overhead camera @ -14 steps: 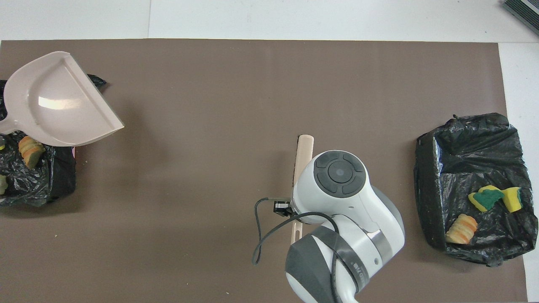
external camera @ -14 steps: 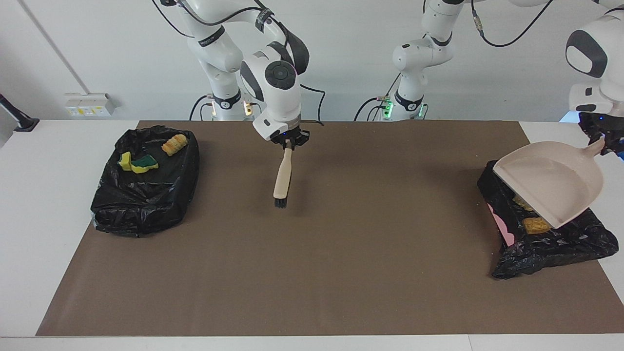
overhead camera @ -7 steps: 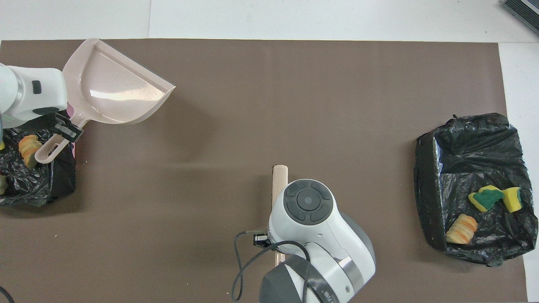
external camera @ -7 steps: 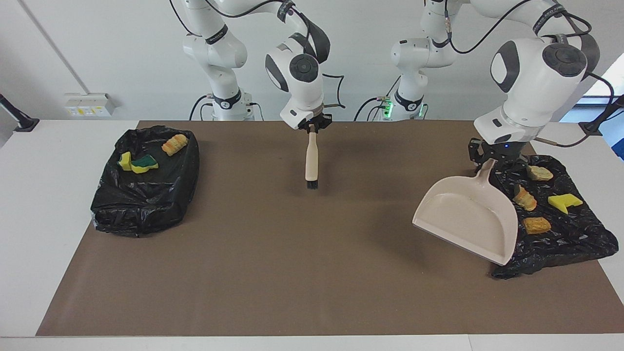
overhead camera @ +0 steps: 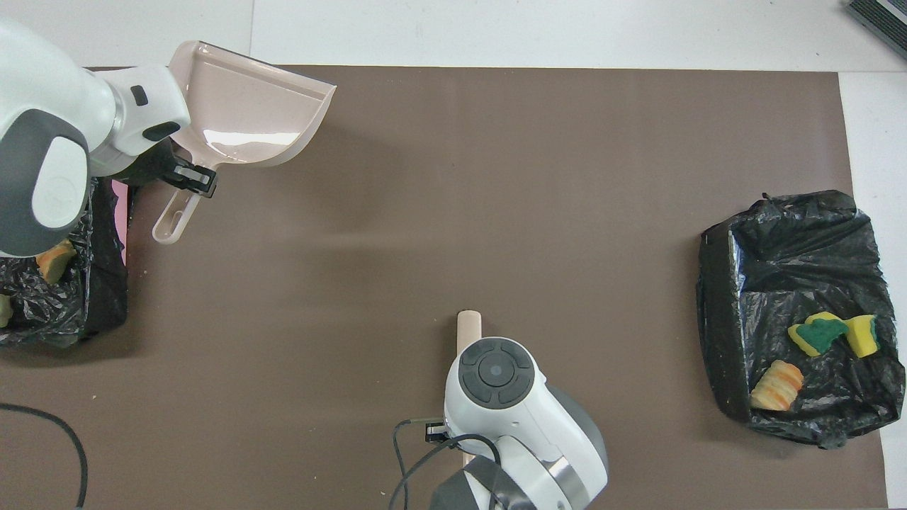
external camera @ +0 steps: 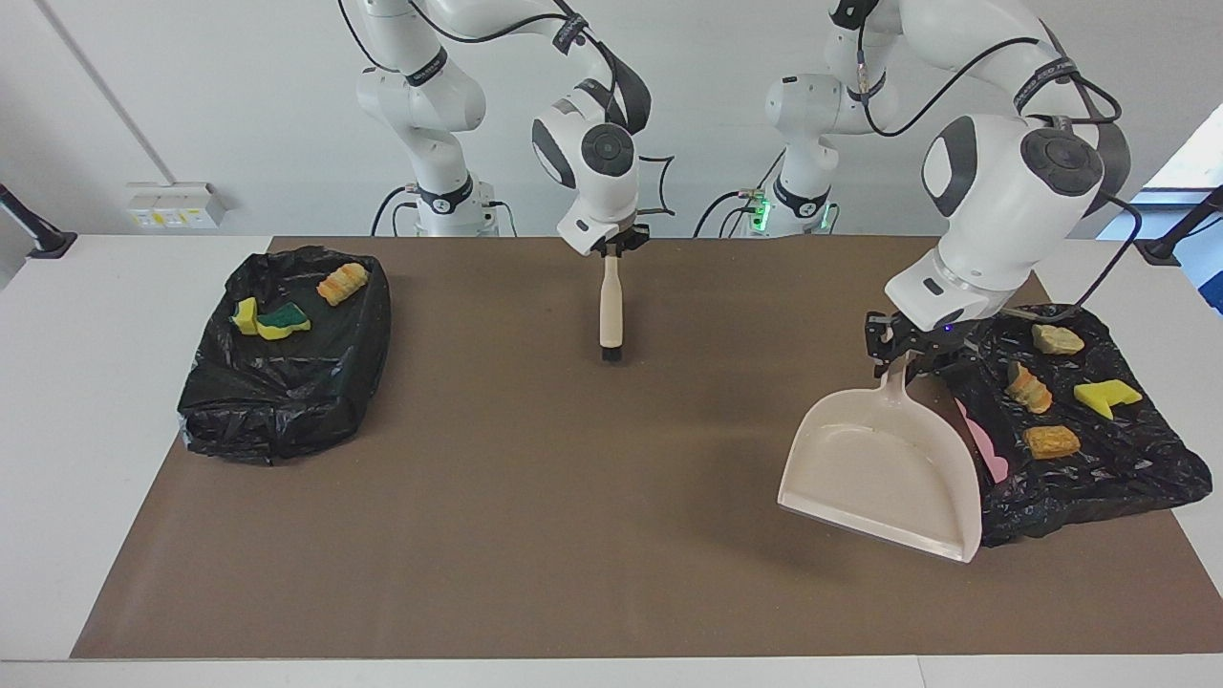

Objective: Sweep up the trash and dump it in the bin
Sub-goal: 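Bring the empty dustpan back with the left gripper to the table center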

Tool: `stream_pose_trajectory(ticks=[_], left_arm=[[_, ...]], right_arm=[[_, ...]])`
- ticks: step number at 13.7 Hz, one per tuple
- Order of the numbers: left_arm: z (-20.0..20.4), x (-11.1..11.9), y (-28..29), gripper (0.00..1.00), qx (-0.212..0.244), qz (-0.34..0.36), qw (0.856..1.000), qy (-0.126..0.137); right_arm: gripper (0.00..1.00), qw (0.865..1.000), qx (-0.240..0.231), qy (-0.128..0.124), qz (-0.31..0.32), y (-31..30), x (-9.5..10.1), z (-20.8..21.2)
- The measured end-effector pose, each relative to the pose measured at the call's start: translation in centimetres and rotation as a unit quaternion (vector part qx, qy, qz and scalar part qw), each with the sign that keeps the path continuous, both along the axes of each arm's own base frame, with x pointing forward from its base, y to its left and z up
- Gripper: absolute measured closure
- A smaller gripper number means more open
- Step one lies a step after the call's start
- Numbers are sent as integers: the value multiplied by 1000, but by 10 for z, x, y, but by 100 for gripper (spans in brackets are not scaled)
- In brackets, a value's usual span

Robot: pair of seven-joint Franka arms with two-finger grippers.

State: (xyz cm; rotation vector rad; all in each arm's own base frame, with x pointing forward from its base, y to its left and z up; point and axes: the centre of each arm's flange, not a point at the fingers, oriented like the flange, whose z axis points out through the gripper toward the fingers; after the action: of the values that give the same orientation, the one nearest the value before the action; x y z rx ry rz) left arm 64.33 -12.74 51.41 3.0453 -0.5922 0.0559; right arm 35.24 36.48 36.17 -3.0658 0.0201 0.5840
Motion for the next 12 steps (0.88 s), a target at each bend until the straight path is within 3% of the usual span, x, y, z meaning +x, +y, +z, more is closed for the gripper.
stream_pose_trajectory(ticks=[5, 12], left_arm=[[-31, 25, -102, 68, -21, 34, 999, -21], [-64, 20, -190, 68, -50, 86, 994, -42]], right_arm=[[74, 1000, 7, -5, -2, 5, -13, -11], [74, 1000, 1, -1, -6, -1, -18, -23]])
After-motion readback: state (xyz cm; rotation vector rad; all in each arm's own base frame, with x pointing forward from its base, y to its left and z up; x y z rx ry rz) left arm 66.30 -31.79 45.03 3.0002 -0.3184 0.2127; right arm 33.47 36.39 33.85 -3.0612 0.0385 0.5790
